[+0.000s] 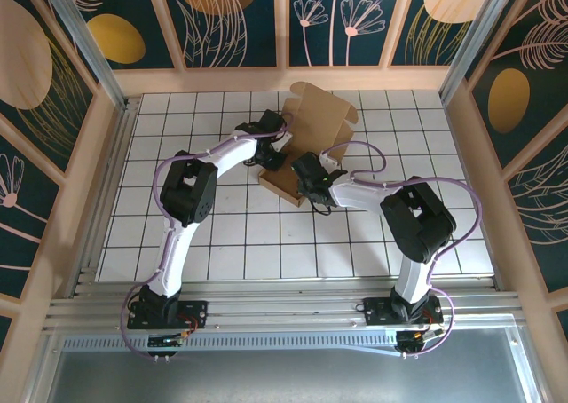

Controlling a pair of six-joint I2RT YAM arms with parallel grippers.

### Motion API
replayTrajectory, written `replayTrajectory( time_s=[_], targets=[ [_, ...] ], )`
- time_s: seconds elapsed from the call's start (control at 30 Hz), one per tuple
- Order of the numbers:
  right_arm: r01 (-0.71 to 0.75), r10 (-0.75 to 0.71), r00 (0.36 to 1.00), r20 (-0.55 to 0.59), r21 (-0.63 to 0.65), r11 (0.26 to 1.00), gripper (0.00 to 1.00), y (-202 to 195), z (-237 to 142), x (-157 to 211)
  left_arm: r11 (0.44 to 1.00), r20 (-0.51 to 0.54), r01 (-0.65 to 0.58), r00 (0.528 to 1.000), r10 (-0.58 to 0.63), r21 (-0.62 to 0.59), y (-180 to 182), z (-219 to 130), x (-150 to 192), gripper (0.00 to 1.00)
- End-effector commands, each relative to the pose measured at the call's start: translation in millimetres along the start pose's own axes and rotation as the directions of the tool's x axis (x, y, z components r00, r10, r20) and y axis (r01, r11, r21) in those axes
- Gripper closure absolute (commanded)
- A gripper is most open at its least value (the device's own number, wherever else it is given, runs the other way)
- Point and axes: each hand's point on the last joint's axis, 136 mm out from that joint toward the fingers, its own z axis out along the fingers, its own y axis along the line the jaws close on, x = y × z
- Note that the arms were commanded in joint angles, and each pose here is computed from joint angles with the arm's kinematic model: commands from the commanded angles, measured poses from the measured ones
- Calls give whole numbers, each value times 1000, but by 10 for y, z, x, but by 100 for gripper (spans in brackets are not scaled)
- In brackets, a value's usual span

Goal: Fold the paper box

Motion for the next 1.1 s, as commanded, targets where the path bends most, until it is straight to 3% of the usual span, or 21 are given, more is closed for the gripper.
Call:
replayTrajectory(
  time_s=[0.0, 0.07, 0.27, 0.33, 0.4, 0.57, 0.6, 0.73, 0.9, 1.07],
  targets=[
    [32, -32, 999, 6, 1, 999, 76, -6, -24, 38, 997, -37, -18, 999, 15, -75, 139, 54, 133, 99],
    [36, -36, 999, 5, -3, 999, 76, -3, -24, 47, 997, -32, -5, 999, 3, -72, 136, 53, 126, 86],
    [40, -40, 999, -1, -21, 999, 76, 32, -22, 64, 997, -4, 28, 1000, -29, -68, 136, 78, 12, 80],
    [41, -41, 999, 0, -27, 999, 76, 49, -27, 57, 998, -4, 32, 999, -33, -61, 118, 101, 8, 84],
    [47, -47, 999, -3, -28, 998, 76, 53, -21, 63, 997, 3, 38, 999, -38, -60, 117, 125, 3, 100],
    [56, -56, 998, -5, -28, 998, 76, 61, -31, 58, 998, 8, 47, 999, -47, -46, 102, 101, -14, 100],
    [57, -57, 998, -6, -27, 998, 76, 59, -30, 60, 998, 26, 50, 998, -49, -40, 91, 46, -56, 97],
    [68, -68, 998, -7, -31, 997, 76, 77, -39, 52, 997, 127, 72, 989, -71, -6, 37, -273, -313, 70],
    [85, -85, 996, -3, -32, 996, 76, 95, -58, 23, 996, 157, 91, 983, -90, -1, 39, -361, -444, 68],
    [90, -90, 996, 3, -33, 995, 76, 100, -71, 1, 995, 95, 100, 991, -99, -2, 41, -204, -388, 69]
  ],
)
